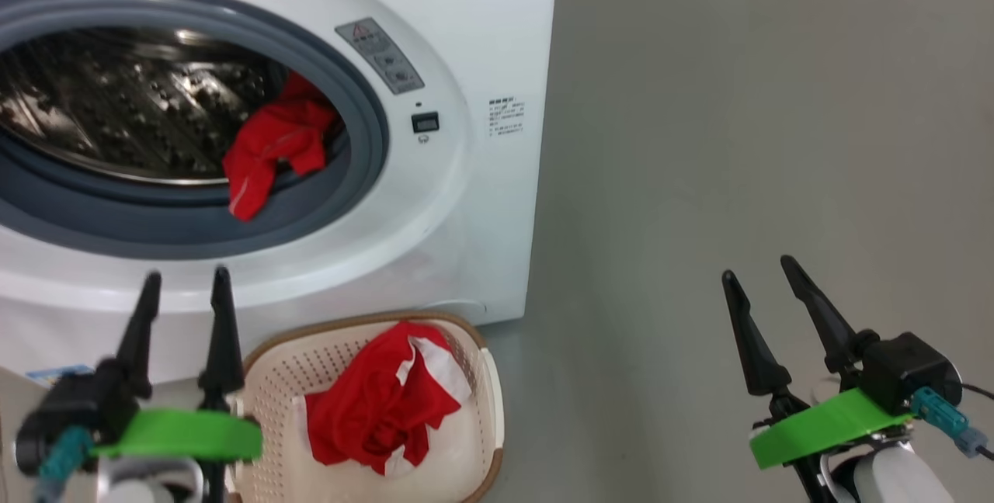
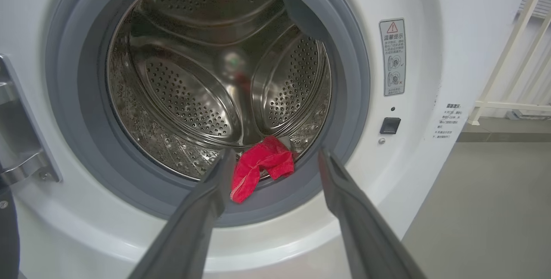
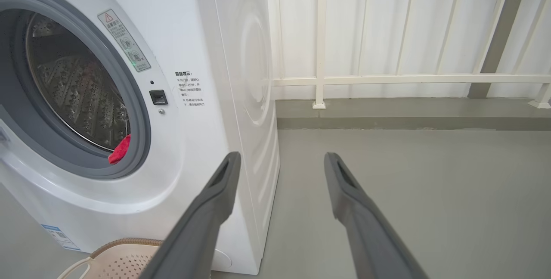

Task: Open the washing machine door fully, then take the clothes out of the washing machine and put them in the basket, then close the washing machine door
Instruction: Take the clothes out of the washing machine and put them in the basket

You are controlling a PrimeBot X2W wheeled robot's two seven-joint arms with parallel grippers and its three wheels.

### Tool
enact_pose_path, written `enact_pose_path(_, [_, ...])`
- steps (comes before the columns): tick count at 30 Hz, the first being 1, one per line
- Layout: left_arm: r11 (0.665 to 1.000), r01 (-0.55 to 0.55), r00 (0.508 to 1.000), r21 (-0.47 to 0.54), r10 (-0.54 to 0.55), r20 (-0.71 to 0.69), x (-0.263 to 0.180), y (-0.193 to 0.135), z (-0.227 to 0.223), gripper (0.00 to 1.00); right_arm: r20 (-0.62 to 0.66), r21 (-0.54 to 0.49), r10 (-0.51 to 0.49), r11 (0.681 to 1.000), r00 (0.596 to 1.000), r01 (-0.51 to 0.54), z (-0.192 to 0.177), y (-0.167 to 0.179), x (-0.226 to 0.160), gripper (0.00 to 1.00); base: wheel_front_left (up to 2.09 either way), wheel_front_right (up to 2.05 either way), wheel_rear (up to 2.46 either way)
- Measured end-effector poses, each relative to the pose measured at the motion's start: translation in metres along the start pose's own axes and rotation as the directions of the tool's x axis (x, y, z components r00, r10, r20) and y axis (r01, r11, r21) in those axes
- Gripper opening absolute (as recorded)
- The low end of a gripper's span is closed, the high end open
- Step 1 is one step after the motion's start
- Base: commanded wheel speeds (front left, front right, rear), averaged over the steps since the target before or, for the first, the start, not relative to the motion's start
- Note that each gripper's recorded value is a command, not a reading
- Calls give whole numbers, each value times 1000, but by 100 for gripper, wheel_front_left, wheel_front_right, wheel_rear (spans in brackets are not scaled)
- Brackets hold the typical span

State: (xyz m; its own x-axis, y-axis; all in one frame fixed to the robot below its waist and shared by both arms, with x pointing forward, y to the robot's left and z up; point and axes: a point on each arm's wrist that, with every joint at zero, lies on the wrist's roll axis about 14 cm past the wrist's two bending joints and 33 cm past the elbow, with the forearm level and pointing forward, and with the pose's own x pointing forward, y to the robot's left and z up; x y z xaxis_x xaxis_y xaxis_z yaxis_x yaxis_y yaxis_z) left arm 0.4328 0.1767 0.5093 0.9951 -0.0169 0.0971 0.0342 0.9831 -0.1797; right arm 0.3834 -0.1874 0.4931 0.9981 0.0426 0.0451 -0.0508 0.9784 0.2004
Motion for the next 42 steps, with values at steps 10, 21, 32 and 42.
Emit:
enact_pose_path(10, [1000,-12,999,-13,12,-30,76,11,-18,100,-38,-4,23,1000,999,-24,-19,3,35,100,0,0,0])
enact_pose_path(21, [998,-21,997,-58,16,-77,171,20,-51,100,-114,-13,17,1000,993,-19,-58,-7,68,100,0,0,0])
enact_pose_path(32, [994,-22,928,-111,-21,-371,205,10,-133,100,-189,-14,26,999,982,-29,-89,-9,74,100,0,0,0])
enact_pose_path(42, [998,-20,792,-63,-23,-610,201,17,-171,100,-214,-8,26,1000,977,-28,-92,-11,65,100,0,0,0])
